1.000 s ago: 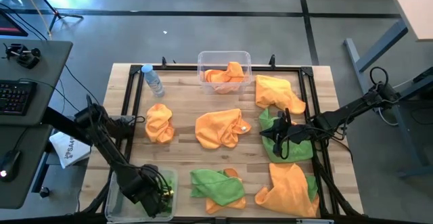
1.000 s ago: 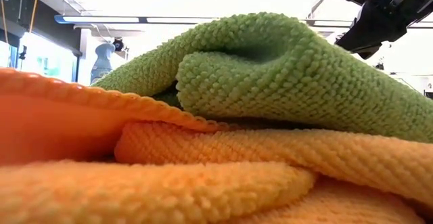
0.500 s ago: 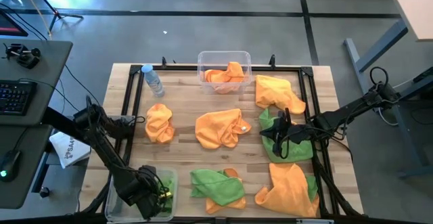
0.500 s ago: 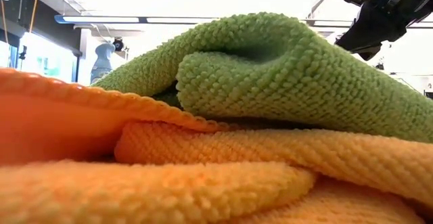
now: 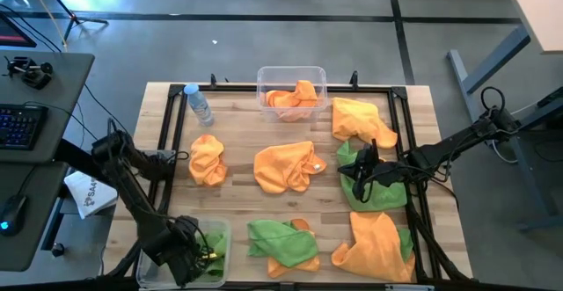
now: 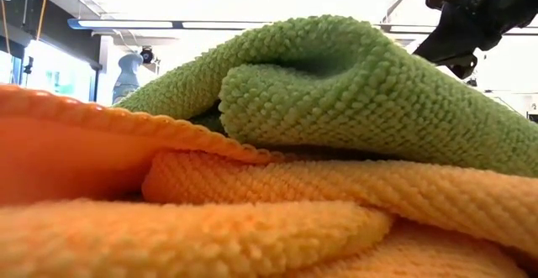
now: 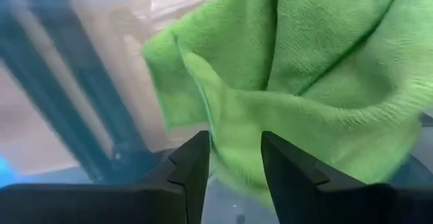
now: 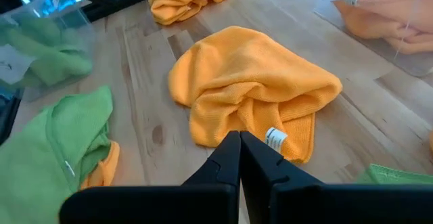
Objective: Sort microfiber towel by color & place in baskets
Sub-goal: Put the green towel into the bottom transparent bin, then put the orange towel into the top transparent bin
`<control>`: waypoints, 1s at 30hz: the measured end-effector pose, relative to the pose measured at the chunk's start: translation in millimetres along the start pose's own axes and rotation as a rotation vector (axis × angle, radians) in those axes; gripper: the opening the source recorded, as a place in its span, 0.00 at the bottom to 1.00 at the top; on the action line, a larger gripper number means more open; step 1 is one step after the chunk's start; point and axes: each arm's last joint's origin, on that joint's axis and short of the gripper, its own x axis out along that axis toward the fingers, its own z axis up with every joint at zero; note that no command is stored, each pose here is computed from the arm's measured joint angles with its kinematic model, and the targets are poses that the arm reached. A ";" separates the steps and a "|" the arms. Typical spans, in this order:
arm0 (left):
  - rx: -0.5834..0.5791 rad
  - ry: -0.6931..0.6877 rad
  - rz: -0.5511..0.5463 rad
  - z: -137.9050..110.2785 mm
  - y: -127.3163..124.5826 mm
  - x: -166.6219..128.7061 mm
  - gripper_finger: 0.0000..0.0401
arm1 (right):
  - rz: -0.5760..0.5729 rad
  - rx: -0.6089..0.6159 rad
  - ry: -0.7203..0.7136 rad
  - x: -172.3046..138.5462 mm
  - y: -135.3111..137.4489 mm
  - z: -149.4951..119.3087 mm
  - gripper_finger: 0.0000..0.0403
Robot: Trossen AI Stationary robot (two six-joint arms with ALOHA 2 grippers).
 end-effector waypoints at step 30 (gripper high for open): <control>0.090 -0.640 -0.616 97.9 65.1 -132.7 0.30 | -0.099 0.075 -0.026 -0.1 -5.2 -1.9 0.00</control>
